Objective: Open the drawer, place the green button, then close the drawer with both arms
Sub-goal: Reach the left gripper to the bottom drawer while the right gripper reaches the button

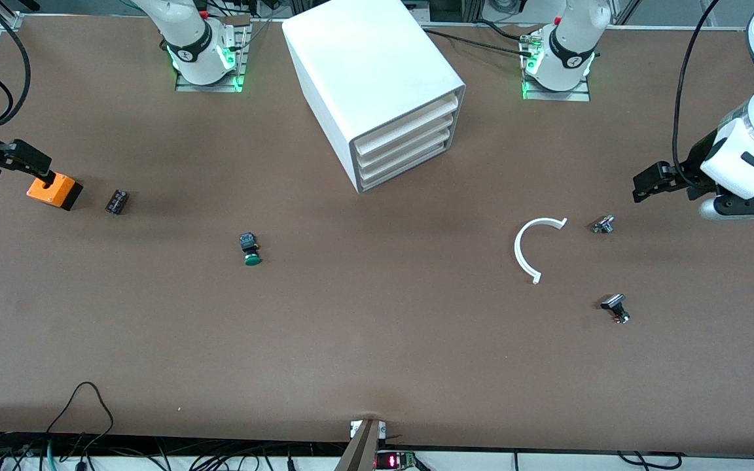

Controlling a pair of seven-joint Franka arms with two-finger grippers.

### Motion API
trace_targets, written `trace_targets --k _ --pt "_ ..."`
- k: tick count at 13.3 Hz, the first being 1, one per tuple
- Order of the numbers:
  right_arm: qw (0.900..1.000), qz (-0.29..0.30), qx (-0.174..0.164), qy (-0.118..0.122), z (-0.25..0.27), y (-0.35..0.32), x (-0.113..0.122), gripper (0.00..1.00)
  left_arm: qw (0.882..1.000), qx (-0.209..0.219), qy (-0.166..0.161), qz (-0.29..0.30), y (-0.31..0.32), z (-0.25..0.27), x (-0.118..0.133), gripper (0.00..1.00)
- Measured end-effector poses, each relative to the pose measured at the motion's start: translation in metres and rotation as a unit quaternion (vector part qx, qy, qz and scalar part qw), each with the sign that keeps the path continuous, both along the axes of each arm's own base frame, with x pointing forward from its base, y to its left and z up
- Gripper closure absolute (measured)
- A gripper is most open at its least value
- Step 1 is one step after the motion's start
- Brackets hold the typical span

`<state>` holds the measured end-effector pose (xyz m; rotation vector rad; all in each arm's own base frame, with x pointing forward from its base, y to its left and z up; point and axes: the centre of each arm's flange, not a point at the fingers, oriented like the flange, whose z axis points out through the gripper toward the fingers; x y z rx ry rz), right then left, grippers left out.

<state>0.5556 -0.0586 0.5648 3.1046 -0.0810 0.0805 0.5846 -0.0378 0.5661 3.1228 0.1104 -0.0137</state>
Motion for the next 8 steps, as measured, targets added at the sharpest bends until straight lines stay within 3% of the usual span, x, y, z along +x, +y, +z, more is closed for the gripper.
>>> trace_targets --k 8 --pt "1.0 0.004 0.0 0.0 0.0029 0.0047 0.0004 0.0 1.0 -0.001 -0.007 -0.008 -0.0087 0.009 0.0001 0.0"
